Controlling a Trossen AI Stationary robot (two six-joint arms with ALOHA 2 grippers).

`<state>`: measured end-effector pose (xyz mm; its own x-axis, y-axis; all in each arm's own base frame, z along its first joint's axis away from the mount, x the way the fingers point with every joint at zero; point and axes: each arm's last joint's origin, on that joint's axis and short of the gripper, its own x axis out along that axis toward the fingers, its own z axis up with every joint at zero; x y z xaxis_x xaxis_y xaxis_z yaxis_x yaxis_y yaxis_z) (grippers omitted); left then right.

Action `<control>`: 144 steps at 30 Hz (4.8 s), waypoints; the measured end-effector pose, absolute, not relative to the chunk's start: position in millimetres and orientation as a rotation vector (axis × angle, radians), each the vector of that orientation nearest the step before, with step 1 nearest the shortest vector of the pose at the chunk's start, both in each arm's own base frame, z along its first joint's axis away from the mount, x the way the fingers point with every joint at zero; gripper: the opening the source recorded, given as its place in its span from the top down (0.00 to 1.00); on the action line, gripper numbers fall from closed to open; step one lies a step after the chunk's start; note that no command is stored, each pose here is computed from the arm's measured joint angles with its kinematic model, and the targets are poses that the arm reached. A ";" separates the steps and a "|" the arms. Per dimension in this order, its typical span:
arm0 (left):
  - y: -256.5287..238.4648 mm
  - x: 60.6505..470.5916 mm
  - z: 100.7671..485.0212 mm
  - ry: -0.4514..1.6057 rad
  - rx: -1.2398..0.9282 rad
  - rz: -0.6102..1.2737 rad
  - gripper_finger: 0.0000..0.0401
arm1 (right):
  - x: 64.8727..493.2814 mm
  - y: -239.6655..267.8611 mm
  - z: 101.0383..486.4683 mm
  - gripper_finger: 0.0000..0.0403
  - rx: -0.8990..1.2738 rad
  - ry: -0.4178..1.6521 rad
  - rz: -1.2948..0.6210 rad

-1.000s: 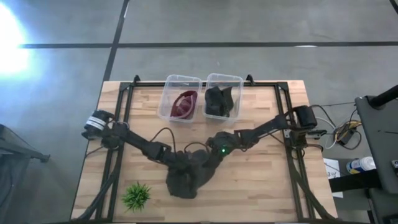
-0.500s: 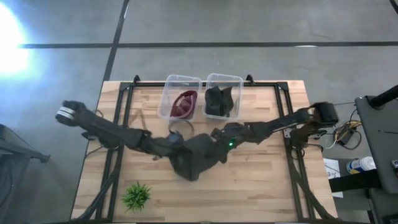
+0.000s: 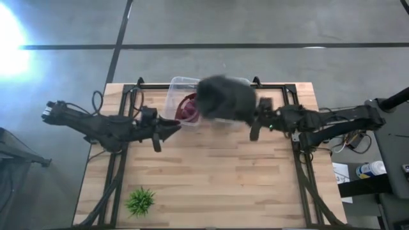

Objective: Pick and place caps into container
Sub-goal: Put the black cap into the right transparent container, then return to Home Position

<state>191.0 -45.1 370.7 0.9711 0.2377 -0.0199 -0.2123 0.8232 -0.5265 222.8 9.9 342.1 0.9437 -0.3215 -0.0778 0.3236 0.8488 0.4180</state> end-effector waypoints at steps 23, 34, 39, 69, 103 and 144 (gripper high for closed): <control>-40.8 184.8 349.9 0.122 -0.497 0.380 0.71 | 282.3 -88.0 285.3 0.97 0.517 0.684 -0.870; -40.3 183.1 342.9 0.179 -0.506 0.403 0.71 | 323.0 -123.7 308.3 0.97 0.801 1.141 -0.666; -40.3 183.2 342.3 0.182 -0.501 0.404 0.71 | 324.0 -113.8 341.0 0.94 0.778 1.149 -0.606; -32.2 185.0 338.4 0.188 -0.466 0.446 0.71 | 334.4 -130.3 247.1 0.92 0.936 1.277 -0.720; -19.9 187.5 341.1 0.160 -0.502 0.467 0.71 | 299.2 -108.8 331.0 0.43 0.645 1.000 -0.571; 9.0 123.5 355.2 0.210 -0.387 0.295 0.71 | 168.6 -19.7 323.1 0.39 0.368 0.133 0.056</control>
<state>123.5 9.0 355.2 0.9359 0.2421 -0.2559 -0.3214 0.8842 -0.3390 168.6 -19.7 323.1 0.9898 0.0785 -0.1192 -0.0303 0.9317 0.3619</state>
